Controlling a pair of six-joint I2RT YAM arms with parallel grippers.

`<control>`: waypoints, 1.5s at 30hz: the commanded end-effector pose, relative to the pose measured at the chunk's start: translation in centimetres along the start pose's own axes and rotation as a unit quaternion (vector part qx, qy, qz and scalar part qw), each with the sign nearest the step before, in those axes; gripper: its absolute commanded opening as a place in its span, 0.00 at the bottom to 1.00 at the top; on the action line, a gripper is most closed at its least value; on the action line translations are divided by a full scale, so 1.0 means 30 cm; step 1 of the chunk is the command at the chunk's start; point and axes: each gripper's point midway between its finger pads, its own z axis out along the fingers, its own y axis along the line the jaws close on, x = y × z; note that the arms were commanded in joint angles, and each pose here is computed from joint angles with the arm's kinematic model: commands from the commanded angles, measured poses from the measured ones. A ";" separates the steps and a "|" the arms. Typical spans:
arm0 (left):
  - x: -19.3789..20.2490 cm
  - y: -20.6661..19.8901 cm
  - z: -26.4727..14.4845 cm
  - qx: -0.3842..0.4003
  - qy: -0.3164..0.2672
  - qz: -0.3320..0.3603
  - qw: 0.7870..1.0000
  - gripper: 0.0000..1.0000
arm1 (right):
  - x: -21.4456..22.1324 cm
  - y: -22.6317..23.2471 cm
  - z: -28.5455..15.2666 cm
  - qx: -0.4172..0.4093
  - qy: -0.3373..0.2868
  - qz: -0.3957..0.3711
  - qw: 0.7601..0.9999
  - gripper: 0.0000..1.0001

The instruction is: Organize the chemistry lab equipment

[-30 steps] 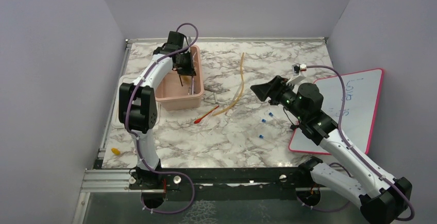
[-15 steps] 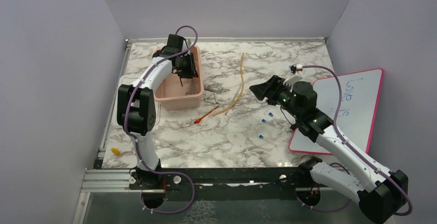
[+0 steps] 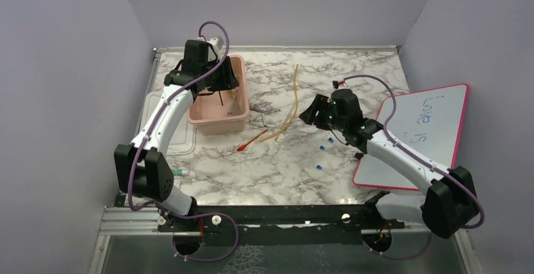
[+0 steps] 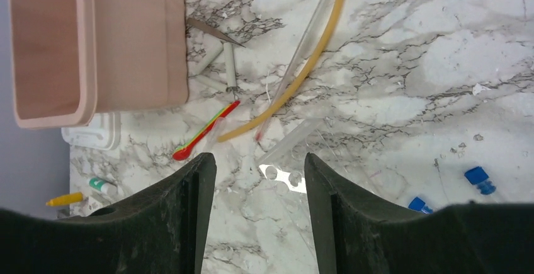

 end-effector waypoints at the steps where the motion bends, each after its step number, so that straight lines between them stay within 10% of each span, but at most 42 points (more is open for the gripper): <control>1: -0.009 -0.121 -0.117 0.067 -0.051 0.047 0.995 0.53 | 0.007 0.030 0.053 0.000 0.039 -0.032 0.999 0.56; 9: 0.076 -0.259 -0.247 0.153 -0.122 0.091 0.976 0.53 | 0.105 0.139 0.153 -0.023 0.093 -0.039 0.995 0.51; 45: 0.135 -0.055 -0.297 0.012 -0.206 0.059 0.977 0.53 | 0.570 0.244 0.461 0.106 0.150 0.023 0.983 0.35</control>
